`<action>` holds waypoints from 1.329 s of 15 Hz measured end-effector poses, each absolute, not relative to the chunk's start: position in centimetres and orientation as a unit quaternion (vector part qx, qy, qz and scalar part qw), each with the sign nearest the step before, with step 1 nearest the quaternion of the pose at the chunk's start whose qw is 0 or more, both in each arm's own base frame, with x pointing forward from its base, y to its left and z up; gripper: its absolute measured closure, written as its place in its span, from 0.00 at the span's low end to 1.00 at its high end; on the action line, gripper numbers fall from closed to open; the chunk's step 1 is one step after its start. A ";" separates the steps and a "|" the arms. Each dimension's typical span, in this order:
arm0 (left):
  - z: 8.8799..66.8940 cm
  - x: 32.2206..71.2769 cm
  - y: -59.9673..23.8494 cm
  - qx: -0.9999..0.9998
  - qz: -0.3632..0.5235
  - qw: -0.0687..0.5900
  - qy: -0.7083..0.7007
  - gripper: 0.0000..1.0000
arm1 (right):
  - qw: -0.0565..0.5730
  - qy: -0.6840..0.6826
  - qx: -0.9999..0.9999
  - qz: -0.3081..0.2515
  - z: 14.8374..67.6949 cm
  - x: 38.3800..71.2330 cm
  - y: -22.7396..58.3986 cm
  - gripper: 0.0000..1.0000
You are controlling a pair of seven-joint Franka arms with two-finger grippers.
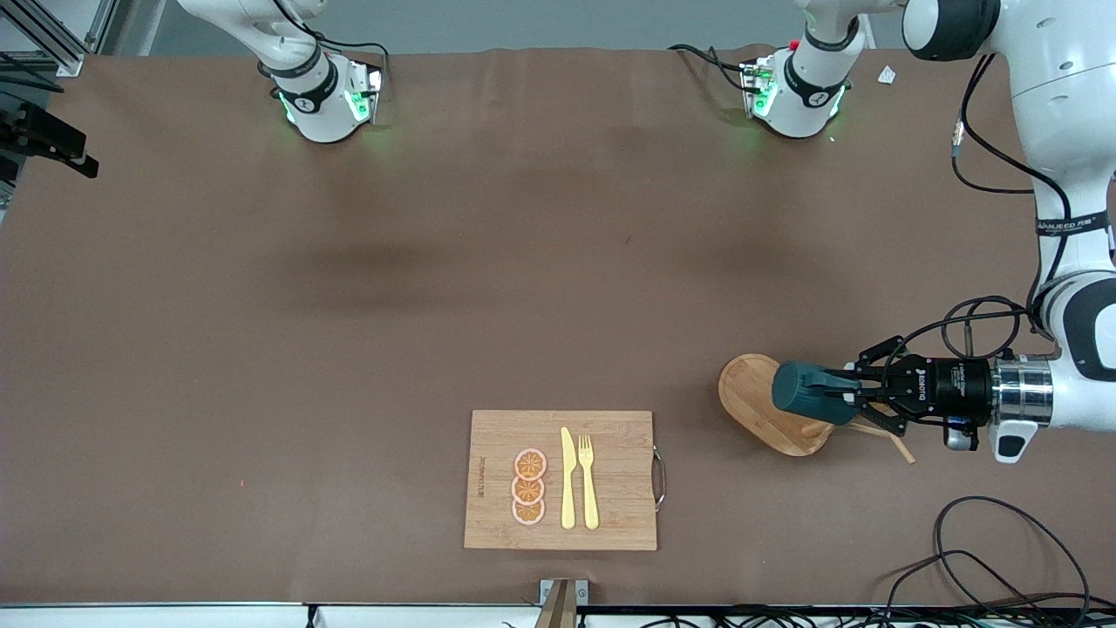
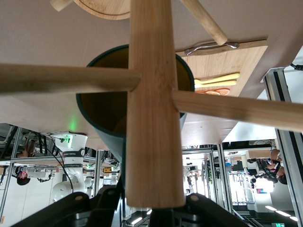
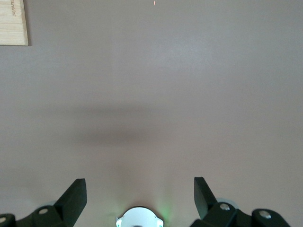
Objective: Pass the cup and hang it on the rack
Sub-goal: 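Lower the mug handle onto a rack peg with the left gripper, then open the left gripper and lift it away from the mug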
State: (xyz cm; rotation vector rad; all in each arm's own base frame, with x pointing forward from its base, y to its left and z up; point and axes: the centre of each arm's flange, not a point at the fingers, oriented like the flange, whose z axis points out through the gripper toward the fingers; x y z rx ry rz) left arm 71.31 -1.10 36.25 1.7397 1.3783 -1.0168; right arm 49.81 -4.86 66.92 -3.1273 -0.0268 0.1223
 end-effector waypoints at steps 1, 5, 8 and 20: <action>36.2 71.3 -1.1 0.669 -0.391 0.343 0.530 0.79 | 0.006 -0.009 -0.999 0.039 66.9 49.8 -4.9 0.00; 36.3 71.3 -1.1 0.669 -0.391 0.343 0.530 0.76 | 0.006 -0.009 -0.999 0.039 66.9 49.8 -4.9 0.00; 36.5 71.4 -1.1 0.668 -0.391 0.348 0.529 0.53 | 0.006 -0.009 -0.999 0.039 66.9 49.8 -4.9 0.00; 45.2 70.8 -4.9 0.713 -0.349 0.354 0.495 0.02 | 0.006 -0.009 -0.999 0.039 66.9 49.8 -4.8 0.00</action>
